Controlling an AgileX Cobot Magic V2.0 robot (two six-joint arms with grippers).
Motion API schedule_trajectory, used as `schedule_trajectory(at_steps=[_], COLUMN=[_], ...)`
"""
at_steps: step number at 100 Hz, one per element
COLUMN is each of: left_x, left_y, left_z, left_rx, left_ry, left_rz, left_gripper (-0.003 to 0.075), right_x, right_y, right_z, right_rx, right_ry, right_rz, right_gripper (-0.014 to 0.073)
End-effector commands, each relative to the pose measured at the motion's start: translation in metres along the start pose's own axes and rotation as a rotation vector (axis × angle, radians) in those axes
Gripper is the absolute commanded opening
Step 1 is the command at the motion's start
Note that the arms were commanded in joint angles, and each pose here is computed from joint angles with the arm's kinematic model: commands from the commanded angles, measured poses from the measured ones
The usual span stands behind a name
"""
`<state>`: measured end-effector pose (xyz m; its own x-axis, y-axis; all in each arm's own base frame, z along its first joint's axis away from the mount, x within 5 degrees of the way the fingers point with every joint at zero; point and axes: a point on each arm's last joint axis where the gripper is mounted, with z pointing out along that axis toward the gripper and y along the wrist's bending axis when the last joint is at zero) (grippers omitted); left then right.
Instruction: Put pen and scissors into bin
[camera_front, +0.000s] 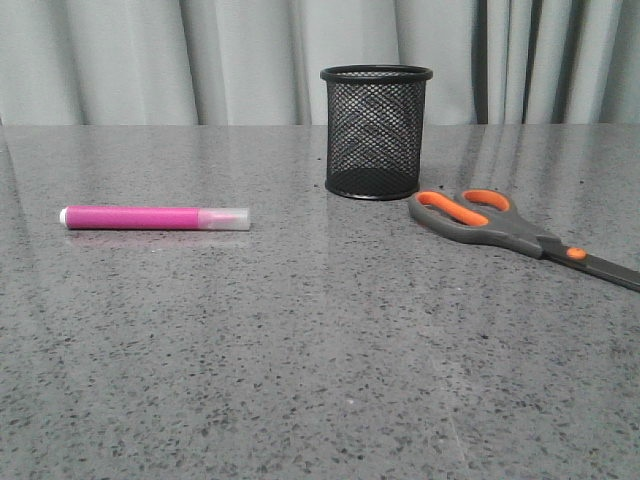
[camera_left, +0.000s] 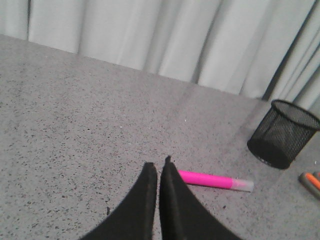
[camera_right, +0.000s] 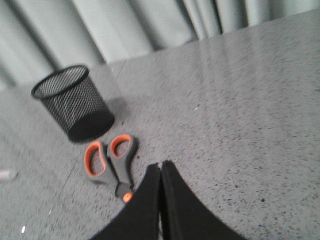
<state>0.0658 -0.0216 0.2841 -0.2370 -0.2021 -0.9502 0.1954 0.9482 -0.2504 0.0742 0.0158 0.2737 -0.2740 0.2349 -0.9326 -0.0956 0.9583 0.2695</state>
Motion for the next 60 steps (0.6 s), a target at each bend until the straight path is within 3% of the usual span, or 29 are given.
schedule_trajectory(at_steps=[1,16,45,52,60], left_x=[-0.027,-0.044,-0.056,-0.058,-0.06], left_y=[-0.006,-0.01,-0.011,-0.012,-0.014], left_z=[0.006,0.021,0.038,0.04,0.043], left_rx=[0.017,0.04,0.049,0.068,0.093], left_ry=[0.014,0.113,0.168,0.166,0.164], left_rz=[0.073,0.1,0.136,0.156,0.168], left_gripper=[-0.0019,-0.0019,-0.0012,0.0023,0.0103], right_x=[-0.026,-0.043,-0.07,-0.073,-0.074], right_y=[0.007,0.012,0.018,0.021,0.024], right_z=[0.007,0.027,0.049,0.053,0.057], right_rx=[-0.022,-0.054,-0.098,-0.114,-0.135], right_ry=[0.023,0.181,0.28,0.288,0.301], right_rz=[-0.065,-0.061,-0.121,-0.129,-0.139], right_gripper=[-0.0069,-0.0069,-0.0062,-0.0011,0.0118])
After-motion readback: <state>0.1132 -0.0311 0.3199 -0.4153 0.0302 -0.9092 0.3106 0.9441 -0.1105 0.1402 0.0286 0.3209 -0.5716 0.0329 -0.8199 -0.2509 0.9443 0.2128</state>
